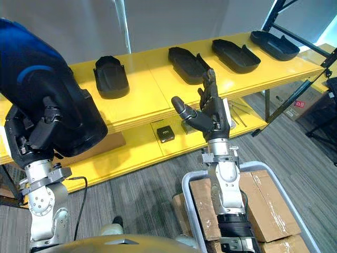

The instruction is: Walk over and take three plastic housings, then place them on the shelf

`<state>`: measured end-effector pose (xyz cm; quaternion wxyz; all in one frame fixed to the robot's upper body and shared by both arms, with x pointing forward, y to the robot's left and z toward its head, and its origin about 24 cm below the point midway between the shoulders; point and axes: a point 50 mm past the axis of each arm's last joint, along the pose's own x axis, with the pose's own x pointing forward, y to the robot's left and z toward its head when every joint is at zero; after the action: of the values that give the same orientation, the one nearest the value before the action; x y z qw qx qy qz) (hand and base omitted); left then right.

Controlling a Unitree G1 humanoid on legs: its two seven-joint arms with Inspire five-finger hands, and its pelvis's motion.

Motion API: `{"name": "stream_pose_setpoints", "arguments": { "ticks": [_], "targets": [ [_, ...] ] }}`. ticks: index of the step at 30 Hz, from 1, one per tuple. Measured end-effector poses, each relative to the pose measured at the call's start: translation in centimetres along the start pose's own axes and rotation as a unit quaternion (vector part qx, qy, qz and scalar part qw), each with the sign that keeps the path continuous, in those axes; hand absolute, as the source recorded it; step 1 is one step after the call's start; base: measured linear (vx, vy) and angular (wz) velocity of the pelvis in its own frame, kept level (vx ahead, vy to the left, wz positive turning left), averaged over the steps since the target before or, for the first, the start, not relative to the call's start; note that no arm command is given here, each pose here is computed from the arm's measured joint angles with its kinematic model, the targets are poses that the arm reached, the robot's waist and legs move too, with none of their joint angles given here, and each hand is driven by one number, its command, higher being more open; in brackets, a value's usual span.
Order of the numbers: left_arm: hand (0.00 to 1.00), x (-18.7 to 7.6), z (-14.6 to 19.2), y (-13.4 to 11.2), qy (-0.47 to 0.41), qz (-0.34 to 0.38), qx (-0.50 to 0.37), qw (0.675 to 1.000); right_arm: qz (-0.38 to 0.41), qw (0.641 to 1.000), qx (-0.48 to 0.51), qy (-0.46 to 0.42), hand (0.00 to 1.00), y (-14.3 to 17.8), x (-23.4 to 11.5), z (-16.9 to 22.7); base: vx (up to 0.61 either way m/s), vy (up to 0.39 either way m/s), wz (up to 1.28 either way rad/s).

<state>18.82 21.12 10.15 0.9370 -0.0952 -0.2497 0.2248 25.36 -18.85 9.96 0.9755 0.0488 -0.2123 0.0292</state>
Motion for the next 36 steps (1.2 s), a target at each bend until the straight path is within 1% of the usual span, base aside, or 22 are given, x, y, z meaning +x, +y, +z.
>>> {"name": "stream_pose_setpoints", "arguments": {
  "ticks": [5,8,12,15,18,21,24,25,28,30,36],
  "targets": [
    [0.0,-0.2,-0.2,0.2,0.013,-0.006,0.014,1.0,-0.016,1.0,0.016,0.019,1.0,0.2,-1.3,-0.8,0.05,0.049,0.09],
    [0.0,-0.7,0.0,0.7,0.015,-0.004,0.038,0.999,-0.024,0.998,0.055,0.03,1.0,0.8,-1.9,-1.4,0.01,0.023,0.0],
    [0.0,-1.3,0.5,0.7,0.007,-0.021,0.077,0.997,-0.015,0.995,0.095,0.03,1.0,1.7,-2.0,-1.7,-0.04,-0.013,0.16],
    [0.0,-1.2,0.7,0.5,0.001,-0.028,0.077,0.997,0.0,0.995,0.09,0.037,1.0,2.0,-1.8,-2.0,-0.11,-0.015,0.72],
    [0.0,-1.2,0.6,0.1,0.001,-0.033,0.071,0.997,0.003,0.995,0.077,0.055,1.0,1.5,-2.0,-2.7,-0.05,0.027,0.78],
    [0.0,-1.3,0.6,0.3,0.004,-0.025,0.074,0.997,0.021,0.994,0.078,0.073,1.0,1.9,-1.5,-3.6,-0.06,0.084,0.22],
    [0.0,-1.6,0.6,1.0,0.01,-0.014,0.081,0.997,0.062,0.991,0.093,0.071,1.0,3.6,-0.9,-3.7,-0.06,0.053,0.11],
    [0.0,-1.8,0.6,1.5,0.016,-0.014,0.089,0.996,0.087,0.989,0.1,0.073,1.0,4.7,-0.9,-3.9,-0.05,0.034,0.14],
    [0.0,-1.9,0.6,1.8,0.017,-0.02,0.096,0.995,0.12,0.984,0.103,0.083,1.0,6.3,-1.3,-4.2,-0.05,0.044,0.24],
    [0.0,-1.8,0.6,1.6,0.016,-0.031,0.094,0.995,0.116,0.984,0.095,0.095,1.0,6.5,-1.5,-4.7,-0.06,0.078,0.28],
    [0.0,-1.4,0.8,1.3,0.013,-0.083,0.102,0.991,0.065,0.989,0.082,0.102,1.0,5.9,-1.7,-5.2,-0.05,0.071,0.14]
  ]
}}
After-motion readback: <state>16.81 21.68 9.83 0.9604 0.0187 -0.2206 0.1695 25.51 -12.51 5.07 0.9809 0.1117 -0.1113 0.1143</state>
